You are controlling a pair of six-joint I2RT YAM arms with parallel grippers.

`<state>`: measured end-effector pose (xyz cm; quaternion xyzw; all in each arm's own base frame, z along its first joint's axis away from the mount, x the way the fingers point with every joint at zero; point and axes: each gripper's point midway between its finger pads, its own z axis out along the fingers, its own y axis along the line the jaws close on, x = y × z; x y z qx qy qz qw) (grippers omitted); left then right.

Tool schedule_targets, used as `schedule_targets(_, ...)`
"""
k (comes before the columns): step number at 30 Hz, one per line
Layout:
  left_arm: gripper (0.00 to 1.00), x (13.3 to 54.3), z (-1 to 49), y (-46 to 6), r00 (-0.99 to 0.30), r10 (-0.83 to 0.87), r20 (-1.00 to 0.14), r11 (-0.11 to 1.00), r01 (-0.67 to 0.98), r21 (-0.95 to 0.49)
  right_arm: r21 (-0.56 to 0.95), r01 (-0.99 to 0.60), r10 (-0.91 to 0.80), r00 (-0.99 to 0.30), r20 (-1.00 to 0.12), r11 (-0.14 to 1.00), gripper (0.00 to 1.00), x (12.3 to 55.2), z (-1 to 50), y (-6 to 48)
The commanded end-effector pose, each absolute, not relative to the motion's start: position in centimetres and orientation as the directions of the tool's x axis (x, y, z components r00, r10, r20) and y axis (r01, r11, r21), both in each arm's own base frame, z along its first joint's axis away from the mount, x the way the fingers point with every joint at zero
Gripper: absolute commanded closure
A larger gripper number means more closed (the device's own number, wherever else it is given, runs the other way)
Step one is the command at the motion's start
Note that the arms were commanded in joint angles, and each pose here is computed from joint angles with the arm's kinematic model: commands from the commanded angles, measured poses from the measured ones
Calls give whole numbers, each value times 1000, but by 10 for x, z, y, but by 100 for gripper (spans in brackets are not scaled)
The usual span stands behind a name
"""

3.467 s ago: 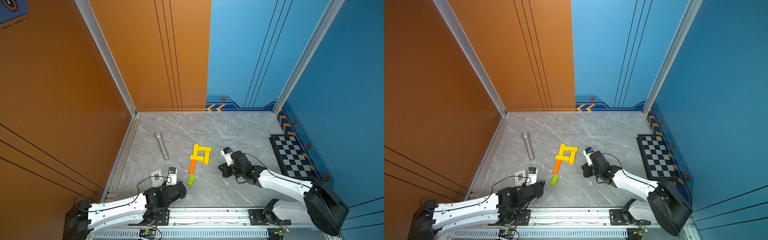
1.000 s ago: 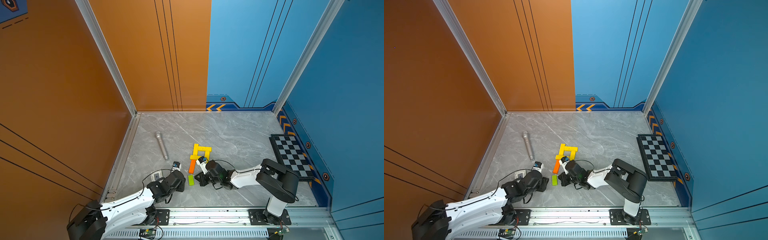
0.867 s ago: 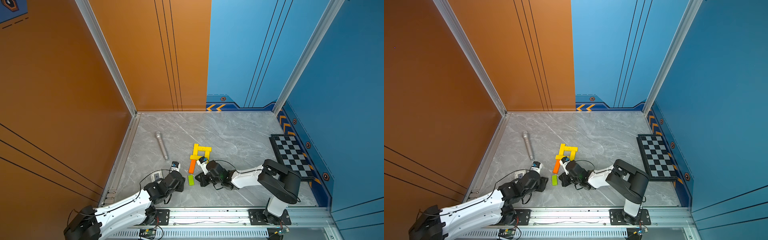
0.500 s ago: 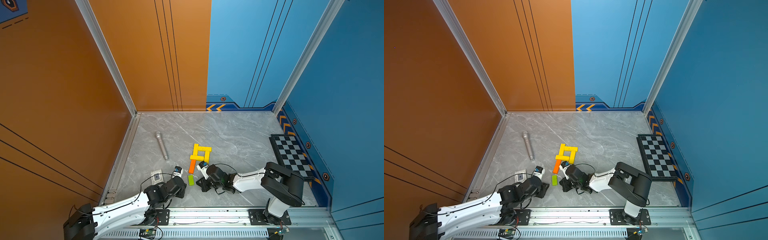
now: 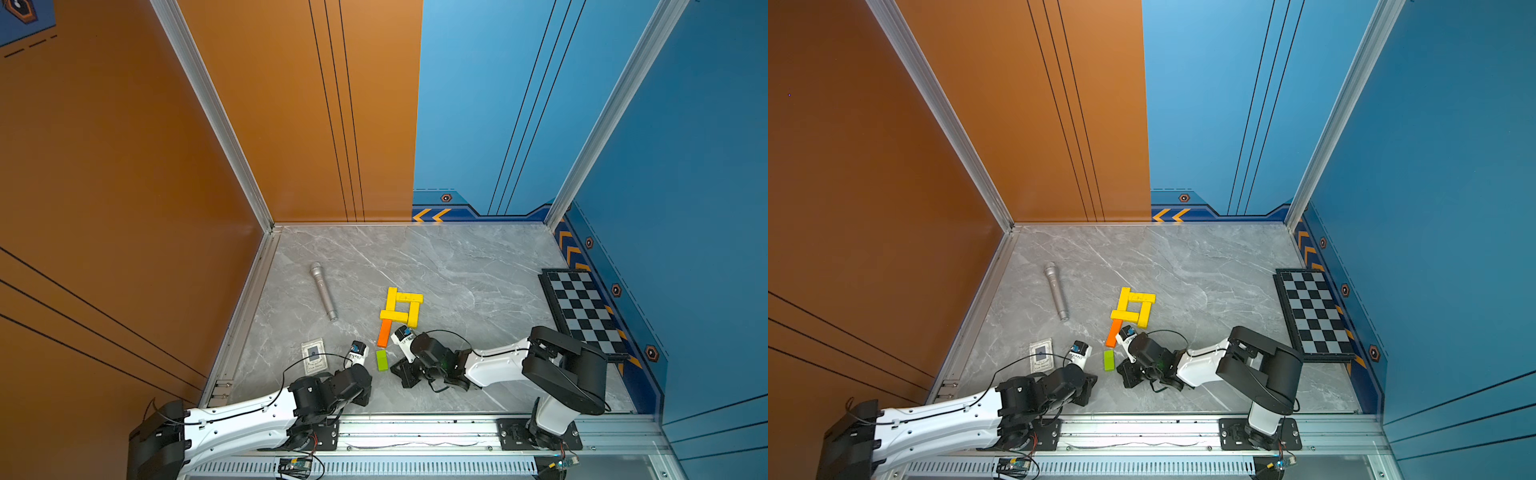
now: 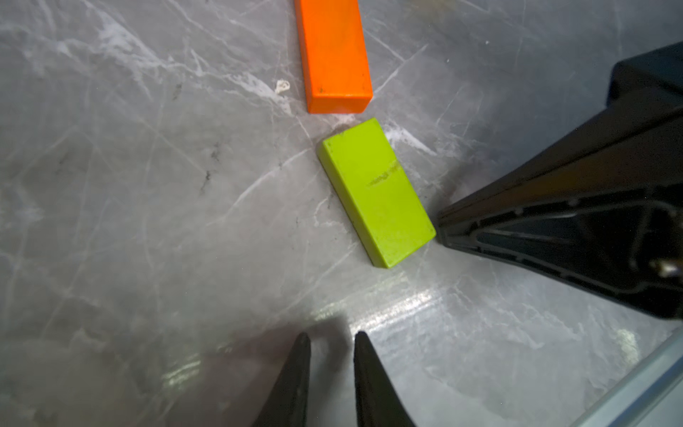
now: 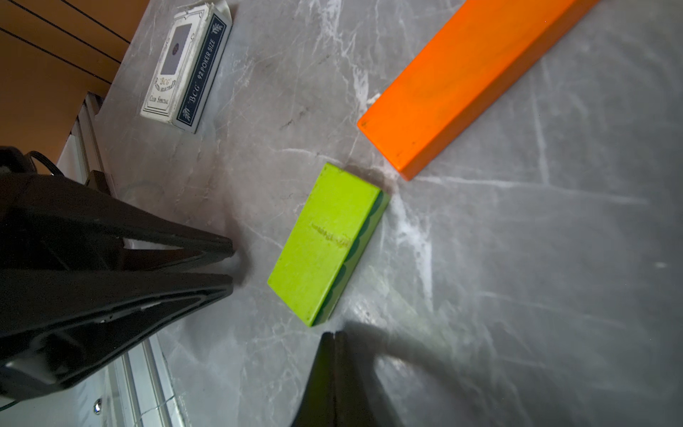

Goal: Assemble the letter p with building blocks
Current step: Assemble the building block at the center of the board.

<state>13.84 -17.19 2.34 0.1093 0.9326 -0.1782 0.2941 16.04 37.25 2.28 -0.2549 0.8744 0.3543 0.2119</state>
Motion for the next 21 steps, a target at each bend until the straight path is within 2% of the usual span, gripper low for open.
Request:
schedule_targets(1, 75, 141, 22, -179, -787, 93, -609, 903, 325, -281, 502, -584, -314, -793, -522, 638, 100, 154, 12, 366)
schedule_targets(6, 74, 140, 21, -194, -781, 96, -617, 875, 361, -322, 503, -585, -316, -792, -522, 636, 100, 154, 11, 368)
schedule_targets(21, 75, 140, 15, -194, -784, 121, -608, 880, 368, -300, 509, -592, -330, -791, -515, 626, 100, 154, 9, 374)
